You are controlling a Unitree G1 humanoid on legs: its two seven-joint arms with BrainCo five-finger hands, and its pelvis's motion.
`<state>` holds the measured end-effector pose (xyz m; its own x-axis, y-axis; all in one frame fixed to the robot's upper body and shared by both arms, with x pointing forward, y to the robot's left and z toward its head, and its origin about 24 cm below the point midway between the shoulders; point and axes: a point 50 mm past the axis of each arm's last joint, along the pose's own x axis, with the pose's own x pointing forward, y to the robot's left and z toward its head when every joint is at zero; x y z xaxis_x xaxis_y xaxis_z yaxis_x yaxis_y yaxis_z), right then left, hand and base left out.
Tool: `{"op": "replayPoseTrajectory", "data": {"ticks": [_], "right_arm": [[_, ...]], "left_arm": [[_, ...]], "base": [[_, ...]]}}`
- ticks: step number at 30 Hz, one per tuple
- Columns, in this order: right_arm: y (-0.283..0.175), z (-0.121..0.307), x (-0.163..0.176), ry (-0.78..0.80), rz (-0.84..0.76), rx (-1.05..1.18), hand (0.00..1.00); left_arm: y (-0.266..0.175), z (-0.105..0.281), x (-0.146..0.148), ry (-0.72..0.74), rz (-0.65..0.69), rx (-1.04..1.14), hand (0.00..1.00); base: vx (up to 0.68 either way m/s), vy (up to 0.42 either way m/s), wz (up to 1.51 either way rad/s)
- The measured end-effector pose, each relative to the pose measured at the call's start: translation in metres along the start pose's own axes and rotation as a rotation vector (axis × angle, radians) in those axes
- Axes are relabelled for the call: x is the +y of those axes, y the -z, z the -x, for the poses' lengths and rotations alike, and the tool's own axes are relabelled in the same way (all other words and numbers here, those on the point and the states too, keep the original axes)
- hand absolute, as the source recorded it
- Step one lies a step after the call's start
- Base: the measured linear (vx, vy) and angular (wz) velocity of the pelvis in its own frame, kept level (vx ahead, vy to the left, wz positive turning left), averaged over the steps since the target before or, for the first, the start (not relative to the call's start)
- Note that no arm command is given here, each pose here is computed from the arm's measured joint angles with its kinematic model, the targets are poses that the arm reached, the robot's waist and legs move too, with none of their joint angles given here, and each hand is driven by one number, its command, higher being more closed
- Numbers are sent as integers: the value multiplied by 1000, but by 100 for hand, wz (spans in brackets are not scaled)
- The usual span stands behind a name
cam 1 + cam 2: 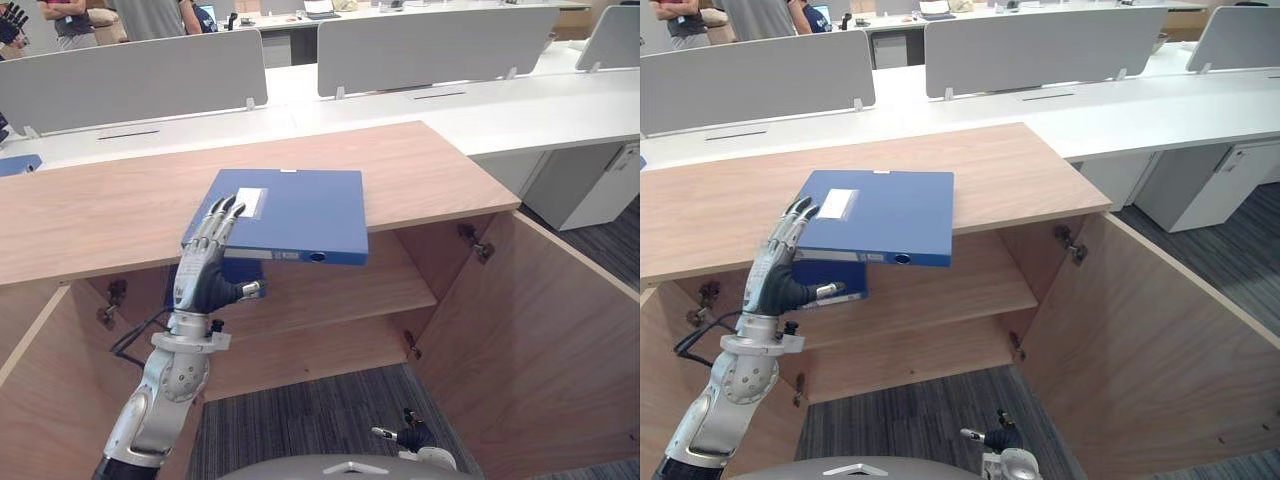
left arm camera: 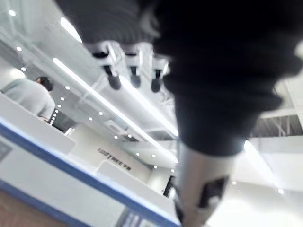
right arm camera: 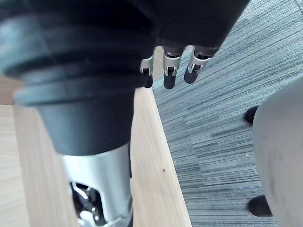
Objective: Walk over to the cabinet, pick up the folder, carry it to the office cabinet, place the folder inside the office cabinet, then close the office cabinet door
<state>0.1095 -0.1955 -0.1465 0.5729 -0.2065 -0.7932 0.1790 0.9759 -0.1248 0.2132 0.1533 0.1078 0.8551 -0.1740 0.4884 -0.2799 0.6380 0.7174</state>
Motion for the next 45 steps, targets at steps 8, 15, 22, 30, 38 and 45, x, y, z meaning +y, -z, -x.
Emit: {"op": "replayPoseTrajectory", "data": {"ticks": [8, 15, 22, 30, 38, 45], "right_arm": [[0, 0, -1, 2, 2, -1, 0], [1, 0, -1, 2, 0, 1, 0], [0, 0, -1, 3, -1, 0, 0], [-1, -1, -1, 4, -4, -3, 0], [-3, -1, -2, 8, -10, -4, 0], [-2, -2, -3, 14, -16, -1, 0]], "left_arm": [[21, -4, -13, 92, -144, 30, 0], [33, -8, -17, 124, -256, 49, 0], [32, -16, -22, 130, -314, 18, 0], [36, -23, -29, 154, -342, 19, 0], [39, -31, -36, 183, -372, 11, 100], [36, -47, -32, 132, -400, -25, 100]], "base": [[0, 0, 0], [0, 0, 0], [0, 0, 0], [0, 0, 0], [3, -5, -2], [3, -9, -2]]}}
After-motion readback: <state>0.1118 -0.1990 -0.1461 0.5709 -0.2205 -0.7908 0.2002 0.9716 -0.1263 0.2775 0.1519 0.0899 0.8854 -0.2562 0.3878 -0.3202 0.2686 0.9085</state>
